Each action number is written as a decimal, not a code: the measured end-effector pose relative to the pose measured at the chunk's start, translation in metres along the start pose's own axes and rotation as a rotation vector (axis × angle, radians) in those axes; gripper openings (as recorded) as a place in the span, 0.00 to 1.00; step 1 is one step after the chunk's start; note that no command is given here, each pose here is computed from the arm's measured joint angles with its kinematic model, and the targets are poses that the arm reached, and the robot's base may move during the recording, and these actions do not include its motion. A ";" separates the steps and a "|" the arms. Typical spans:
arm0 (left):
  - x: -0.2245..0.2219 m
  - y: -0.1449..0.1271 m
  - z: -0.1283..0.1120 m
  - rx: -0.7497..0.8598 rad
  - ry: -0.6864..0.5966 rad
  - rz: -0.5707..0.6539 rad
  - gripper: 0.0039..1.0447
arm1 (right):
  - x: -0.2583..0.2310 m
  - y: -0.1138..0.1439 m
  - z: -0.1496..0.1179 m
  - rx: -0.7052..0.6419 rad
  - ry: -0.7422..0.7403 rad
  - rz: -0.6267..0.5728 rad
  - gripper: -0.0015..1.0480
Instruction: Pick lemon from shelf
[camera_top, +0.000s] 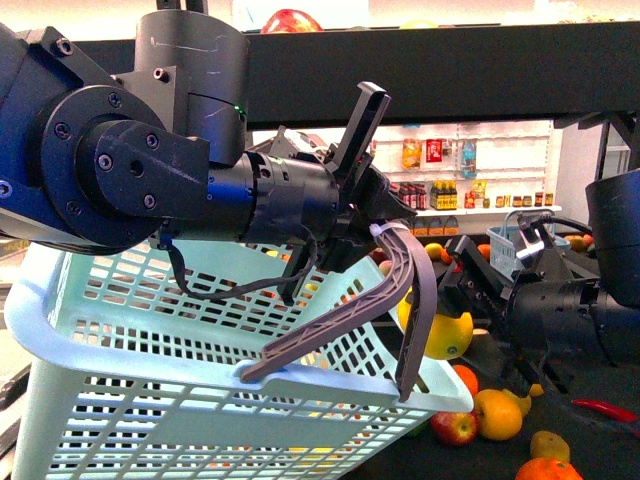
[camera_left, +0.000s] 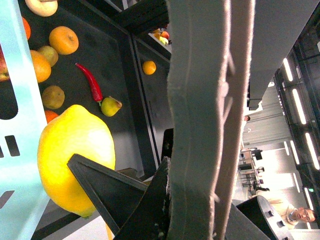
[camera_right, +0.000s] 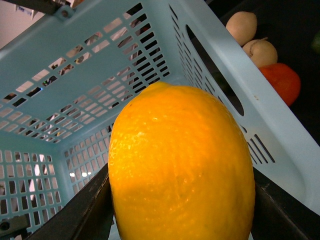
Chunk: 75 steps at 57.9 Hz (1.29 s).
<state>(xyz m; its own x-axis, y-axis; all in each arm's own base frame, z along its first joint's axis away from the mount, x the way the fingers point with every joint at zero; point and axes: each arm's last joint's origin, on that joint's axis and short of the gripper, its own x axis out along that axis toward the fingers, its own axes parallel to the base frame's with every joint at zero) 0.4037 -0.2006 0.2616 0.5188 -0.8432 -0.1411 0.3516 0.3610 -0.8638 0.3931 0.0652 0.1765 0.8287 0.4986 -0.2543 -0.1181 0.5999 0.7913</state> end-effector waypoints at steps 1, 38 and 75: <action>0.000 0.000 0.000 0.000 0.000 0.000 0.08 | 0.001 0.000 0.000 0.004 0.000 -0.001 0.60; 0.000 0.000 0.000 0.000 0.000 0.000 0.08 | 0.016 -0.002 -0.013 0.043 0.036 0.005 0.84; 0.000 0.000 0.000 -0.002 -0.001 0.001 0.08 | -0.077 0.022 0.036 -0.449 -0.235 -0.236 0.93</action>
<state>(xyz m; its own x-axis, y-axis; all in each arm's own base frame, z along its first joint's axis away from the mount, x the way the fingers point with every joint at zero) 0.4038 -0.2006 0.2616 0.5201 -0.8423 -0.1413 0.3494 0.3608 -0.8647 0.3468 0.0171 0.2334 0.9545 0.1961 -0.2248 -0.0932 0.9118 0.4000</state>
